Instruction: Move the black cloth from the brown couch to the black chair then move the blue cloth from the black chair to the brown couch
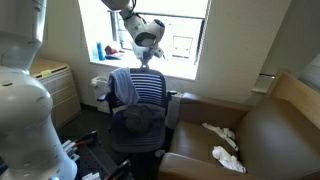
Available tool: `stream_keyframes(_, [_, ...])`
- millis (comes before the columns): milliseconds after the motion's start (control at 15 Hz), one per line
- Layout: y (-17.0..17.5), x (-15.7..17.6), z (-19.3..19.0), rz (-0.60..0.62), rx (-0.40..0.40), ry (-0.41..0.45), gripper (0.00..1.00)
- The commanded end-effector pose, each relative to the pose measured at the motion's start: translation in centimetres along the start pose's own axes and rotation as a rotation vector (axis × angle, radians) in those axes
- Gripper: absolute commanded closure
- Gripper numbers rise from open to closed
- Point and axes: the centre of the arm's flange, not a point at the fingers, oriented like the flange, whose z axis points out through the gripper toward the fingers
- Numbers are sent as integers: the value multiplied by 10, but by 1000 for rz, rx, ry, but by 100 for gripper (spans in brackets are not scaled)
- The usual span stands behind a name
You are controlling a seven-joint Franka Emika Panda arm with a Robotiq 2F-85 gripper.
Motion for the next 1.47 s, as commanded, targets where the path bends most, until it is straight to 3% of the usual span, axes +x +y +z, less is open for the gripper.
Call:
stream_keyframes(0, [0,0,0,0,0,1,69])
stream_keyframes(267, [0,0,0,0,0,1,69])
stream_keyframes(333, [10,6,-5,35,6,-33,44])
stream_keyframes(400, [20,11,4,67,-16,-140,43])
stream_keyframes(600, [37,-5,52,22,-11,-311,22])
stream_keyframes(800, [32,-29,100,-39,-28,-471,2])
stream_keyframes(1000, [14,-59,139,-156,-30,-602,0])
stream_keyframes(1133, [-6,-76,160,-279,-25,-616,0])
stream_keyframes(1267, [-31,-84,179,-389,-23,-547,0])
stream_keyframes(1333, [-11,-89,164,-297,-31,-579,0])
stream_keyframes(1400, [-19,-93,169,-311,-33,-577,0])
